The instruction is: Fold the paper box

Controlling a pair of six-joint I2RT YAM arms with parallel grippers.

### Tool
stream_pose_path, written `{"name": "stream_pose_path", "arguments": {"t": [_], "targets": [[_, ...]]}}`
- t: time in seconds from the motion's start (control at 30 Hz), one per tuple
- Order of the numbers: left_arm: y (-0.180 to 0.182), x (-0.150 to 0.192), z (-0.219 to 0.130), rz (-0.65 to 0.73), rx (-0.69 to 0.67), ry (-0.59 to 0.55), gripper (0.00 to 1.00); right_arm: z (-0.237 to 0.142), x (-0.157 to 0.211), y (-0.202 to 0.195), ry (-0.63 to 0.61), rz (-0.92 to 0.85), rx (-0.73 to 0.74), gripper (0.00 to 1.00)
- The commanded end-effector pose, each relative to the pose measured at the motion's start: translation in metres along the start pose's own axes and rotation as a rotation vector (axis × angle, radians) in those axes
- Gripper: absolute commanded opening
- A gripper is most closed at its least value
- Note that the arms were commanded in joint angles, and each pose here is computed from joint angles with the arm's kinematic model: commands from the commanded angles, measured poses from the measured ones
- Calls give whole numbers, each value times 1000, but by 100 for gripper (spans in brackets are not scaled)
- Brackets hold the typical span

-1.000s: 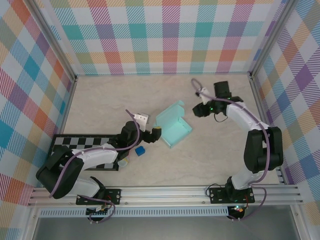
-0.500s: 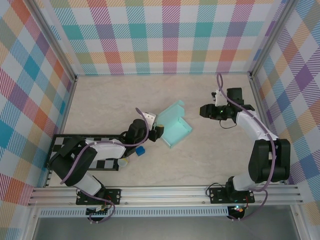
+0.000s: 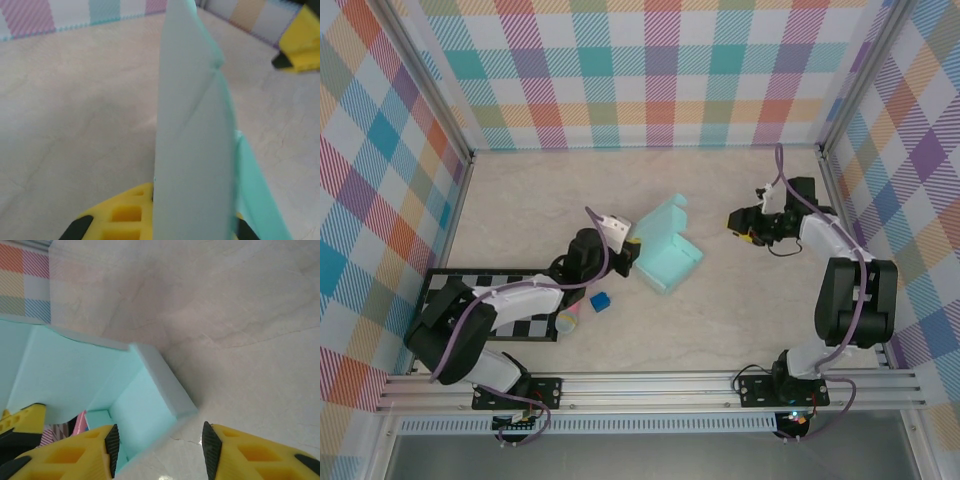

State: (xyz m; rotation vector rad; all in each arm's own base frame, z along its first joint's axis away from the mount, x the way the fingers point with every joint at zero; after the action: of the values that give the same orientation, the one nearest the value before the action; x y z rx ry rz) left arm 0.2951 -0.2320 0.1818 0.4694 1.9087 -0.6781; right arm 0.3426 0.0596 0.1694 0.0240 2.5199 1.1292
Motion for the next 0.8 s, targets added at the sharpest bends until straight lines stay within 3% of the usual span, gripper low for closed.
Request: {"name": "stream_pose_path", "arguments": {"t": [0.0,0.13,0.33,0.6,0.77], "targets": [[-3,-50,-16,17,90,-115,0,-3,0,13,70,79,-117,53],[-10,-75,-27,32,183,-145,0,5,2,16,136,226,-228,54],[-25,-99,-39,70,293,-177,0,1,-1,37,136,227,-474,59],[-34,-105,-38,103,363,-176,0,-9,0,63,144,178,-581,72],[-37,-111,-37,101,382,-187,0,-3,6,78,196,158,-612,71]]}}
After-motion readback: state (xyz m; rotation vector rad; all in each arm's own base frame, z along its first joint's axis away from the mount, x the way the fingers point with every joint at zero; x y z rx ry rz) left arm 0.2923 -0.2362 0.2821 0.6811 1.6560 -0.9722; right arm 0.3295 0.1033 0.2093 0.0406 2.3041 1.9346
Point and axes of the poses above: each hand's point on the last joint's axis, 136 mm out from that joint toward the fingers, its own z axis out along the fingers, its own y axis along the line the jaws close on, x = y × z, the point moved 6 cm from there along -z, back along the fingers, and after that the axes turned 6 degrees about -z, right-handed, at the moved point
